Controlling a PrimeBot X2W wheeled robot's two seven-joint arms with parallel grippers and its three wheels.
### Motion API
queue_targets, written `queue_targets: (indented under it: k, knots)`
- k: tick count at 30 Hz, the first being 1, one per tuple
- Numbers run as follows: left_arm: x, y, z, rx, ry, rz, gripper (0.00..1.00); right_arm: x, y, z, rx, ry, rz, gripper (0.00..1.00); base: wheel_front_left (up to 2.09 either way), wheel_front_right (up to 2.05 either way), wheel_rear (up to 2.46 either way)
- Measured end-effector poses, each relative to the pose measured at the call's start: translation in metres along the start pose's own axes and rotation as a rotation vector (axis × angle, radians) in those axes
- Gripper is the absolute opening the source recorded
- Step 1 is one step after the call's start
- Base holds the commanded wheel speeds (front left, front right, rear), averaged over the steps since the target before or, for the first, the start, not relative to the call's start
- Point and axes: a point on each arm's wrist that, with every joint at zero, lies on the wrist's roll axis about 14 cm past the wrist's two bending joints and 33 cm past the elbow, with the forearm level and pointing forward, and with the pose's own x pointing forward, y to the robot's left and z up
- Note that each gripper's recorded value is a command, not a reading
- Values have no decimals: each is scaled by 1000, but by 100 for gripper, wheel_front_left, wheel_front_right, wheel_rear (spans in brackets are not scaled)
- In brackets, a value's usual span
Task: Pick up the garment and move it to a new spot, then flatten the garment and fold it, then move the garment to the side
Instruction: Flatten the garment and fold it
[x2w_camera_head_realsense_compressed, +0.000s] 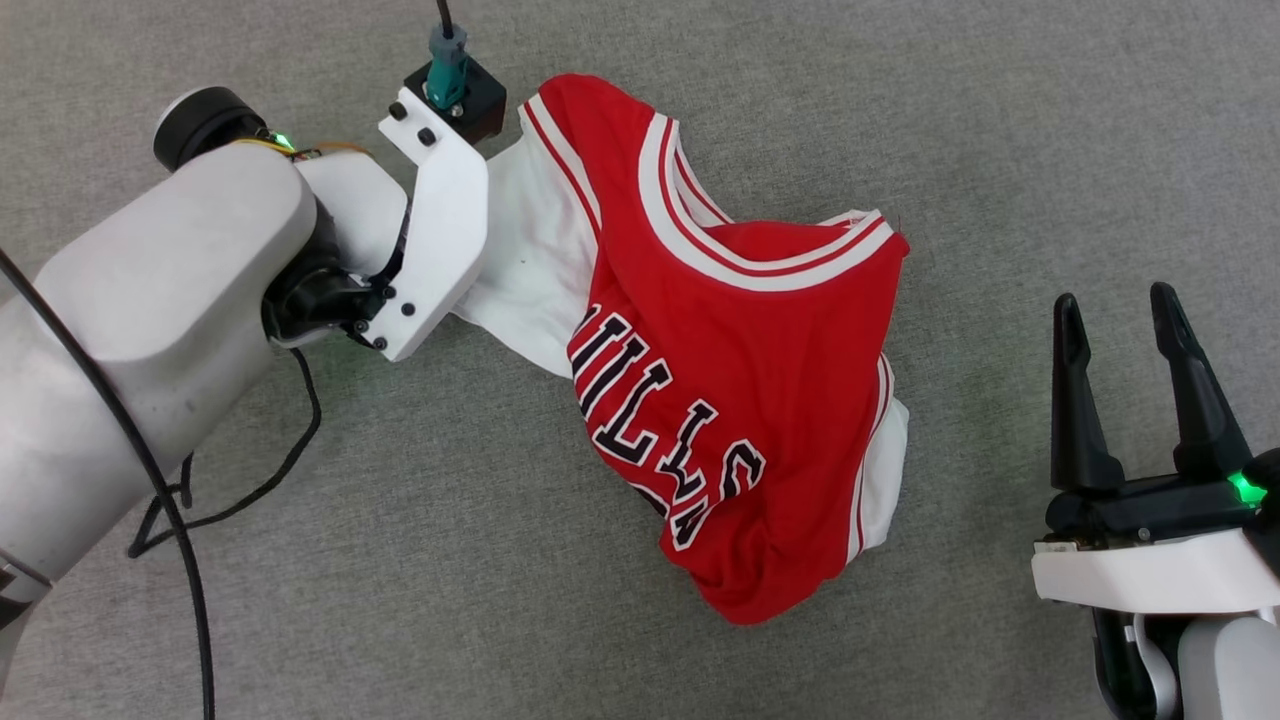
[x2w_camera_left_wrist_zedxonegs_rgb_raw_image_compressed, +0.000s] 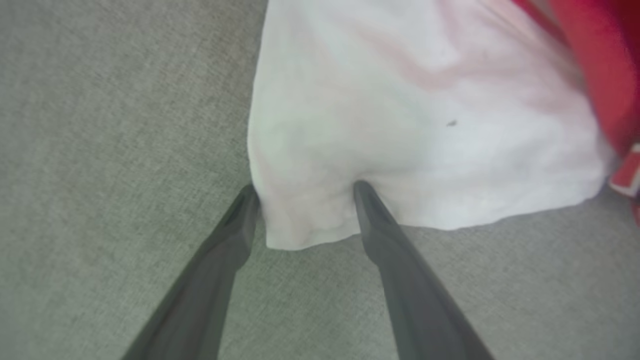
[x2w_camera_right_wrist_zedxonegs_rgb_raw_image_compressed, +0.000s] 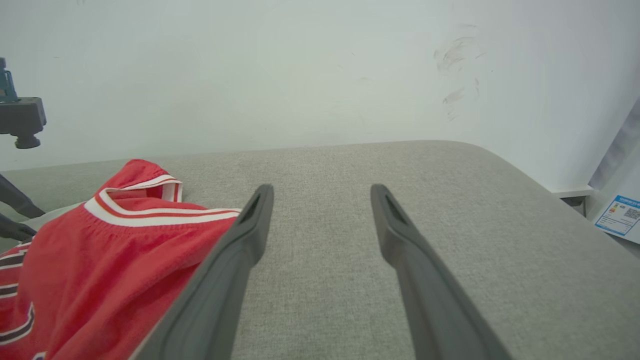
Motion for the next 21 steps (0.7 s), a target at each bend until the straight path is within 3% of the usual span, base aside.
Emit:
queue_targets:
  k: [1, 11, 16, 17, 21]
  knots:
    - [0, 0, 0, -5, -6, -3, 0, 0, 0, 0, 0, -1, -1, 100, 0, 0, 0]
    - [-47, 9, 0, -83, -168, 38, 0, -6, 10, 15, 6, -35, 30, 100, 0, 0, 0]
    - [-79, 42, -56, -196, -131, 138, 0, -11, 21, 21, 12, -50, 61, 100, 0, 0, 0]
    - [-91, 55, -95, -281, -95, 179, 0, -12, 26, 24, 13, -57, 74, 100, 0, 0, 0]
    - [-92, 60, -141, -402, -38, 208, 0, -13, 31, 26, 9, -64, 90, 100, 0, 0, 0]
